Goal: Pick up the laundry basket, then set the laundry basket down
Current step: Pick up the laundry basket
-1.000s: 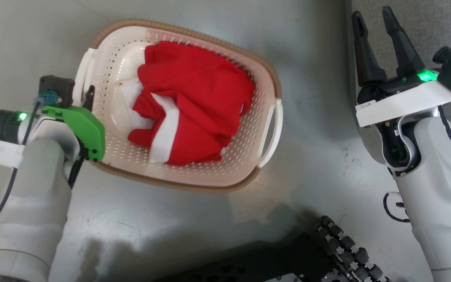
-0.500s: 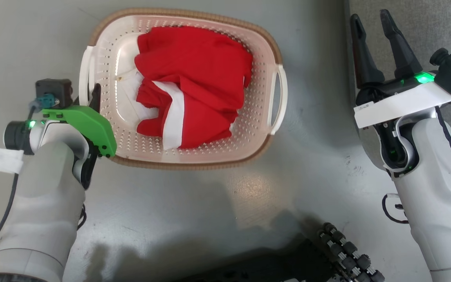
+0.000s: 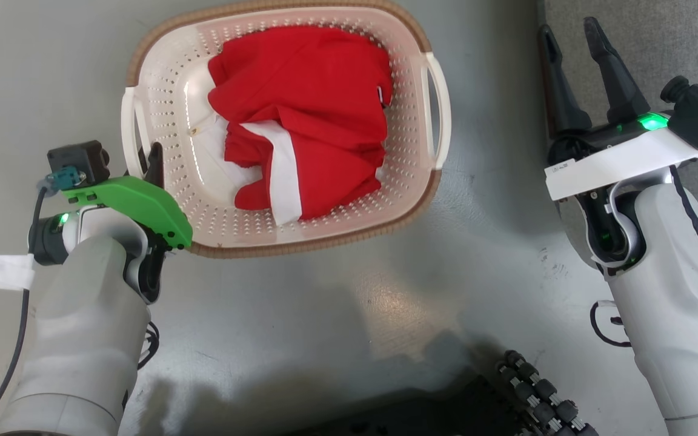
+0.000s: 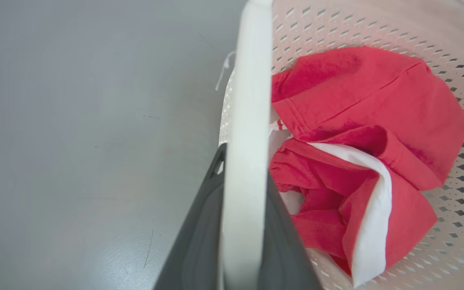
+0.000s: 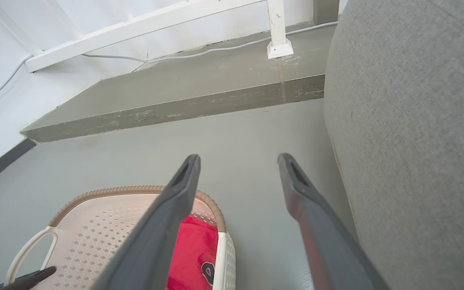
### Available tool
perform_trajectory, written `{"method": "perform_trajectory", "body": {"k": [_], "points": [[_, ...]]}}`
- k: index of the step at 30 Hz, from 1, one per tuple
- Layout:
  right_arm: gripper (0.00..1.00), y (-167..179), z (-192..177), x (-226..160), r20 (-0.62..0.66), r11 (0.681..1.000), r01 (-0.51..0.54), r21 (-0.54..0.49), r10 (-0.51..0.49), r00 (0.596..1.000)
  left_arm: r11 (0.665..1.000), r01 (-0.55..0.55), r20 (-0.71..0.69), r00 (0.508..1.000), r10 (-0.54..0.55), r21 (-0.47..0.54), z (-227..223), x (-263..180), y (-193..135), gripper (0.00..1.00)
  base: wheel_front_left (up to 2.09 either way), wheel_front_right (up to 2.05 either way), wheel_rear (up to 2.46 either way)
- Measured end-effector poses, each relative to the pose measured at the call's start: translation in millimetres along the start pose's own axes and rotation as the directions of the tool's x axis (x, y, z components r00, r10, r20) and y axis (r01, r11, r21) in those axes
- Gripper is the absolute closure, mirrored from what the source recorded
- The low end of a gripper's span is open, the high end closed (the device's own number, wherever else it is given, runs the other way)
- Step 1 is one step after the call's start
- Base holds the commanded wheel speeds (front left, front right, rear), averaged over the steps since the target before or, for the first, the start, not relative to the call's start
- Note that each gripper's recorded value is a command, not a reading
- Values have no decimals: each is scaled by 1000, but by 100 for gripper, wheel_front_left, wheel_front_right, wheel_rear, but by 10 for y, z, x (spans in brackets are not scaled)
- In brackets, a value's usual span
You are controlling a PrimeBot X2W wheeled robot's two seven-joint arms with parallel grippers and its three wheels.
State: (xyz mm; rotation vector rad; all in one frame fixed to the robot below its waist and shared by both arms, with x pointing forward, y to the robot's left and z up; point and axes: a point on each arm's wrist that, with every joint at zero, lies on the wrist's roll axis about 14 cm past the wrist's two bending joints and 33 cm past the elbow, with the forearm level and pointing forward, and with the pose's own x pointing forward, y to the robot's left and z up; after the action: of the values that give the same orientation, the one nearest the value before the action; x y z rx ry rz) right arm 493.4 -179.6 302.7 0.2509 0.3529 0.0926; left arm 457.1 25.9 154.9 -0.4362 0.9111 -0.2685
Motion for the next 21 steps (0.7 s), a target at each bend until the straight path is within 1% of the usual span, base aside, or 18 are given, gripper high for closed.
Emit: {"method": "perform_trajectory", "body": {"k": [17, 18, 19, 20, 21], "points": [[0, 43, -9, -6, -7, 1000, -15, -4, 15, 1000, 1000, -24, -26, 999, 24, -14, -119, -62, 52, 100, 0, 0, 0], [0, 43, -9, -7, -7, 1000, -15, -5, 15, 1000, 1000, -24, -28, 999, 24, -13, -127, -63, 52, 77, 0, 0, 0], [0, 41, -8, -9, -7, 1000, -15, -5, 15, 1000, 1000, -24, -30, 999, 24, -13, -132, -63, 50, 31, 0, 0, 0], [0, 39, -7, -10, -7, 1000, -14, -5, 14, 1000, 1000, -23, -26, 999, 23, -15, -126, -62, 44, 1, 0, 0, 0], [0, 38, -6, -12, -7, 1000, -14, -6, 14, 1000, 999, -24, -22, 999, 23, -21, -123, -61, 39, 0, 0, 0, 0]]}}
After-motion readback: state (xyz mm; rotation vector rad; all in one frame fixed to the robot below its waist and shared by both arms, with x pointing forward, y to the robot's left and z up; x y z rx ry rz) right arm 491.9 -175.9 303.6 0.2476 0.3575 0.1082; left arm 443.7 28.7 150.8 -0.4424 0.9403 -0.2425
